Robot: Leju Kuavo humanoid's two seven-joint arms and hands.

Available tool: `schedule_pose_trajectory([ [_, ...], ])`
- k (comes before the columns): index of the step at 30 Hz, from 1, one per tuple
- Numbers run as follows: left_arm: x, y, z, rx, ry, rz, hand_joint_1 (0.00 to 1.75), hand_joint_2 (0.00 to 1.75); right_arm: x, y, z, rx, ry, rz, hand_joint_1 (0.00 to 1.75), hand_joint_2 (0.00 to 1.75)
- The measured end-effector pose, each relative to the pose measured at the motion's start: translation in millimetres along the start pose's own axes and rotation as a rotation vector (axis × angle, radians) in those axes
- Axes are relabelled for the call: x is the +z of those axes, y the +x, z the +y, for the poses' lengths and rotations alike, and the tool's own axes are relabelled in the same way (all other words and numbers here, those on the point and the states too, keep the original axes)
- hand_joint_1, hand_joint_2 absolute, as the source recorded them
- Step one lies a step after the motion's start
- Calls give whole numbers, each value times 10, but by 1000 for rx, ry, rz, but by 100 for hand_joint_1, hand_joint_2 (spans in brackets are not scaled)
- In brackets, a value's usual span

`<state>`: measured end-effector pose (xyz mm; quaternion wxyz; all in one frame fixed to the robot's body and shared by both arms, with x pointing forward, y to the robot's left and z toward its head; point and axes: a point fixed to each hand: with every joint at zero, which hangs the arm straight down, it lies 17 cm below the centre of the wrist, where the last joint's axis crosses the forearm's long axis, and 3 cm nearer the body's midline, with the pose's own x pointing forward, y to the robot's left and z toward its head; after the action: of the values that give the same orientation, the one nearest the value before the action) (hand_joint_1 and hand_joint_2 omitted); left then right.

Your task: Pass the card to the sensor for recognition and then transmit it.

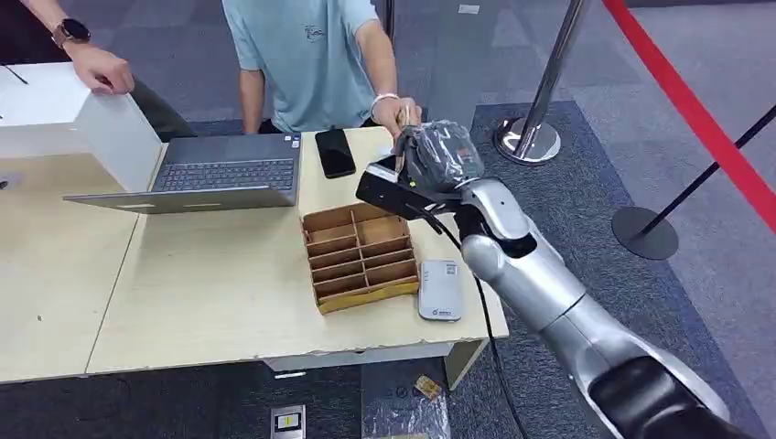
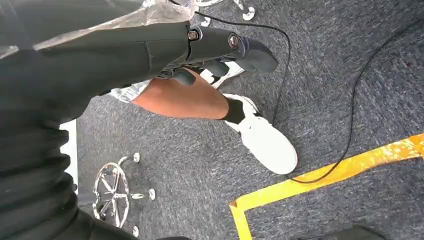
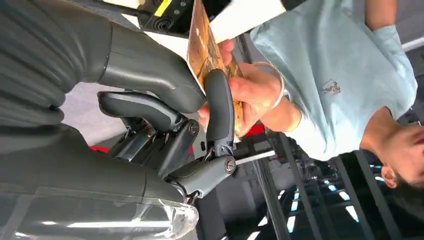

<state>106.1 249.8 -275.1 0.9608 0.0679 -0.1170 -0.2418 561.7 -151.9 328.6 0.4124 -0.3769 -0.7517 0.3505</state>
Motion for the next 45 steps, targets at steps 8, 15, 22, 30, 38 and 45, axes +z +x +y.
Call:
schedule_pose_trajectory([
  [8, 0, -15, -1, 0, 0, 7, 0, 175, -13, -2, 120, 15, 19, 3, 0, 175],
  [15, 0, -17, 3, 8, 3, 9, 0, 175, 16, -14, 166, 28, 15, 3, 0, 175],
  [22, 1, -22, -3, 13, 1, 11, 0, 175, 87, 90, 171, 25, 9, -16, 0, 175],
  [30, 1, -12, -5, 16, 1, 4, 0, 175, 181, 321, 115, 0, -3, -59, 0, 175],
  [38, 1, -13, -6, 16, 1, 4, 0, 175, 263, 556, 29, -26, -17, -106, 33, 175],
  [45, 1, -13, -4, 16, 2, 4, 0, 175, 313, 611, 31, -41, -15, -115, 24, 175],
])
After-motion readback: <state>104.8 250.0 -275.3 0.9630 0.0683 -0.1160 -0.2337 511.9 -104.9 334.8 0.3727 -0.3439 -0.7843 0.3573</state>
